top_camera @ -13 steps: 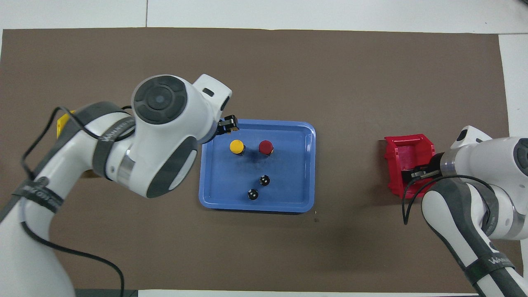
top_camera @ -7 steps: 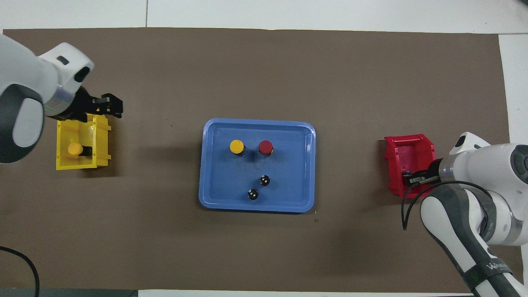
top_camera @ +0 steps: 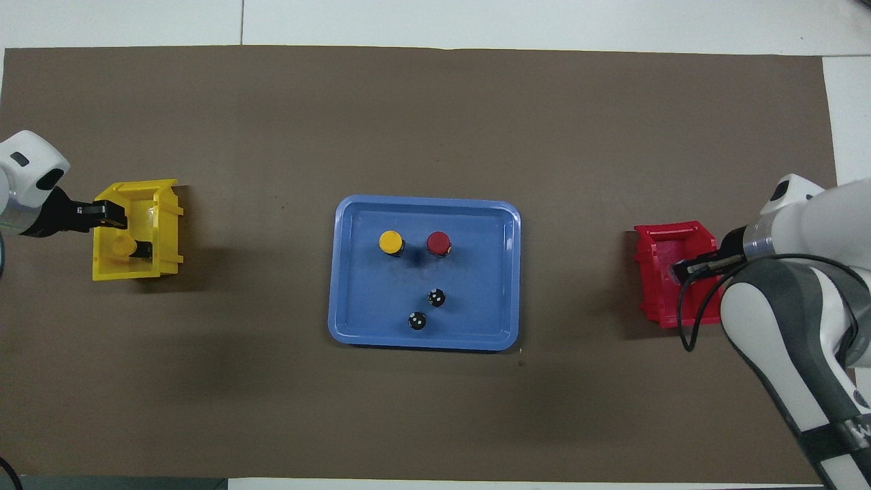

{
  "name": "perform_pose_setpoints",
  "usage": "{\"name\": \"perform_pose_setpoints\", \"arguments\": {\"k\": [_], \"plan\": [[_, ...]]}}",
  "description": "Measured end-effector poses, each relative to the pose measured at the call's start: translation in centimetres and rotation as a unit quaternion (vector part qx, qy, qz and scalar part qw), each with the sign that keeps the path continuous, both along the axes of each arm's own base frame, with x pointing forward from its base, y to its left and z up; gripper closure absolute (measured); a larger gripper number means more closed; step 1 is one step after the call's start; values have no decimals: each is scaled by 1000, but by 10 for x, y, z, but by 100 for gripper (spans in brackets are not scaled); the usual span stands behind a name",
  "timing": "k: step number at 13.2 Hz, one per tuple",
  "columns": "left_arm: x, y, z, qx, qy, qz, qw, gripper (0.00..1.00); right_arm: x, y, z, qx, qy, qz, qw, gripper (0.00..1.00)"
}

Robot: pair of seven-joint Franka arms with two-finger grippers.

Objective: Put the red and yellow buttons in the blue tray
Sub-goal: 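Grasp the second red button with the right gripper while the left gripper returns, then place the red button with the right gripper while the left gripper grasps yellow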

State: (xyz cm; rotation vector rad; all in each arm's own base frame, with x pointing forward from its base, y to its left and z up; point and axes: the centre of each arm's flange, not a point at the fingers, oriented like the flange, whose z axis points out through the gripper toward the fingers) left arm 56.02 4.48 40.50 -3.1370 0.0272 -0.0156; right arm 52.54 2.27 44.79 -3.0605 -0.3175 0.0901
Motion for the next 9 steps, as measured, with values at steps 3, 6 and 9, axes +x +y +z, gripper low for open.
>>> {"name": "perform_pose_setpoints", "arguments": {"k": [3, 6, 9], "plan": [[-10, 4, -17, 0, 0, -1, 1000, 36, 28, 126, 28, 7, -26, -51, 998, 59], [-16, 2, -31, 0, -7, -3, 1000, 36, 22, 227, -2, 25, -46, -88, 995, 59], [-22, -2, -47, 1, -17, -6, 1000, 36, 29, 242, -40, 31, -49, -96, 994, 59]]}}
